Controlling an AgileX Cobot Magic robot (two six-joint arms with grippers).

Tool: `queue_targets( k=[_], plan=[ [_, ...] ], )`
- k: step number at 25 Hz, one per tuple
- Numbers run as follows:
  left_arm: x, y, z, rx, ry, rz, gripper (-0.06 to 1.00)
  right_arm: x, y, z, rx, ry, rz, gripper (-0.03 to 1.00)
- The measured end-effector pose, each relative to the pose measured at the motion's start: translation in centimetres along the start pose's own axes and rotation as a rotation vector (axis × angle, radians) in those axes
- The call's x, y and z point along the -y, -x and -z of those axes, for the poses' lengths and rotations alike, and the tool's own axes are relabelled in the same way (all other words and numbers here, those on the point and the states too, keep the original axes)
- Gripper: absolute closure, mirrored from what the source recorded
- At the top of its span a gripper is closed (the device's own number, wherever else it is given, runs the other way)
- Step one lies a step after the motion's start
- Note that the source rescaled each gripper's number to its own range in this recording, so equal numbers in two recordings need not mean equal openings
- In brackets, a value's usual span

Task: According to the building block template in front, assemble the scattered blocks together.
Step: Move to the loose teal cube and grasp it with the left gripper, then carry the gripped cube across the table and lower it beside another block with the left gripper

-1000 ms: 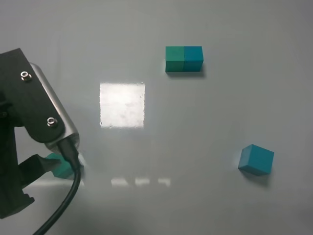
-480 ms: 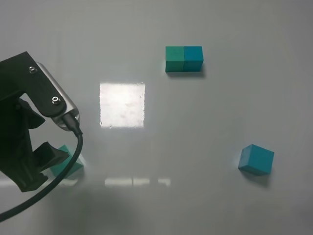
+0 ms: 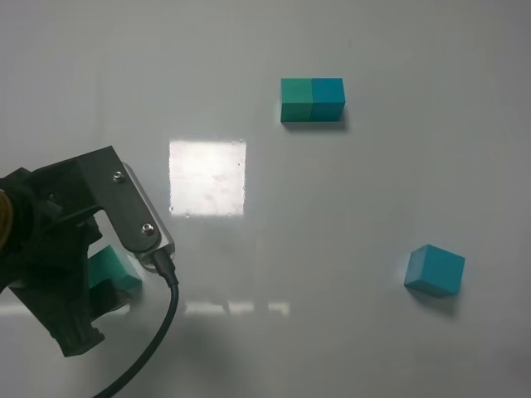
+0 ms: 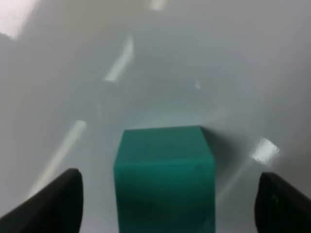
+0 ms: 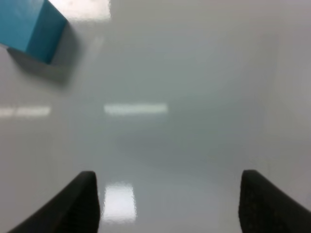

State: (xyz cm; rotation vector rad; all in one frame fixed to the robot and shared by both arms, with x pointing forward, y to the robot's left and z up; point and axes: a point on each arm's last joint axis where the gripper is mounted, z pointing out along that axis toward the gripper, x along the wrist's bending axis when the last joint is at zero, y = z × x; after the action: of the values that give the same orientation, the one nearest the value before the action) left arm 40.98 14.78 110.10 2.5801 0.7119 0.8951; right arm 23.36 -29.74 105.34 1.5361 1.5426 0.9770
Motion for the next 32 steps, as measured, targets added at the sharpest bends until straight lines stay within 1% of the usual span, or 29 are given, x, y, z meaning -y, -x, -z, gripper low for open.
queue_targets(
  k=[6, 8, 9, 10, 11, 12, 19, 22, 23, 26, 28, 30, 32],
  plan=[
    [-0.4, 0.3, -1.0, -0.002, -0.009, 0.004, 0.07, 0.0, 0.0, 0.0, 0.0, 0.0, 0.0, 0.42],
    [-0.5, 0.4, -1.2, -0.001, -0.019, 0.014, 0.13, 0.0, 0.0, 0.0, 0.0, 0.0, 0.0, 0.42],
    [-0.5, 0.4, -1.2, -0.001, -0.023, 0.023, 0.21, 0.0, 0.0, 0.0, 0.0, 0.001, 0.0, 0.42],
    [-0.4, 0.4, -1.2, -0.003, -0.032, 0.034, 0.37, 0.0, 0.0, 0.0, 0.0, 0.001, 0.0, 0.42],
    [-0.3, 0.4, -1.2, -0.005, -0.041, 0.039, 0.58, 0.0, 0.0, 0.0, 0.0, 0.001, 0.0, 0.42],
    [-0.2, 0.3, -1.2, -0.009, -0.053, 0.04, 0.94, 0.0, 0.0, 0.0, 0.0, 0.001, 0.0, 0.42],
    [0.1, 0.1, -1.0, -0.022, -0.096, 0.056, 0.94, 0.0, 0.0, 0.0, 0.0, 0.001, 0.0, 0.42],
    [-0.6, -0.5, -0.1, -0.028, -0.085, 0.072, 0.94, 0.0, 0.0, 0.0, 0.0, 0.001, 0.0, 0.42],
    [-1.1, -0.9, 0.5, -0.022, -0.07, 0.079, 0.94, 0.0, 0.0, 0.0, 0.0, 0.001, 0.0, 0.42],
    [-2.5, -1.6, 2.5, 0.039, -0.021, 0.083, 0.94, 0.0, 0.0, 0.0, 0.0, 0.001, 0.0, 0.42],
    [-3.3, -2.0, 3.5, 0.056, 0.017, 0.066, 0.94, 0.0, 0.0, 0.0, 0.0, 0.001, 0.0, 0.42],
    [-3.9, -2.4, 3.9, 0.055, 0.031, 0.026, 0.94, 0.0, 0.0, 0.0, 0.0, 0.001, 0.0, 0.42],
    [-4.9, -2.5, 4.0, 0.074, 0.037, -0.032, 0.94, 0.0, 0.0, 0.0, 0.0, 0.001, 0.0, 0.42]
  ],
)
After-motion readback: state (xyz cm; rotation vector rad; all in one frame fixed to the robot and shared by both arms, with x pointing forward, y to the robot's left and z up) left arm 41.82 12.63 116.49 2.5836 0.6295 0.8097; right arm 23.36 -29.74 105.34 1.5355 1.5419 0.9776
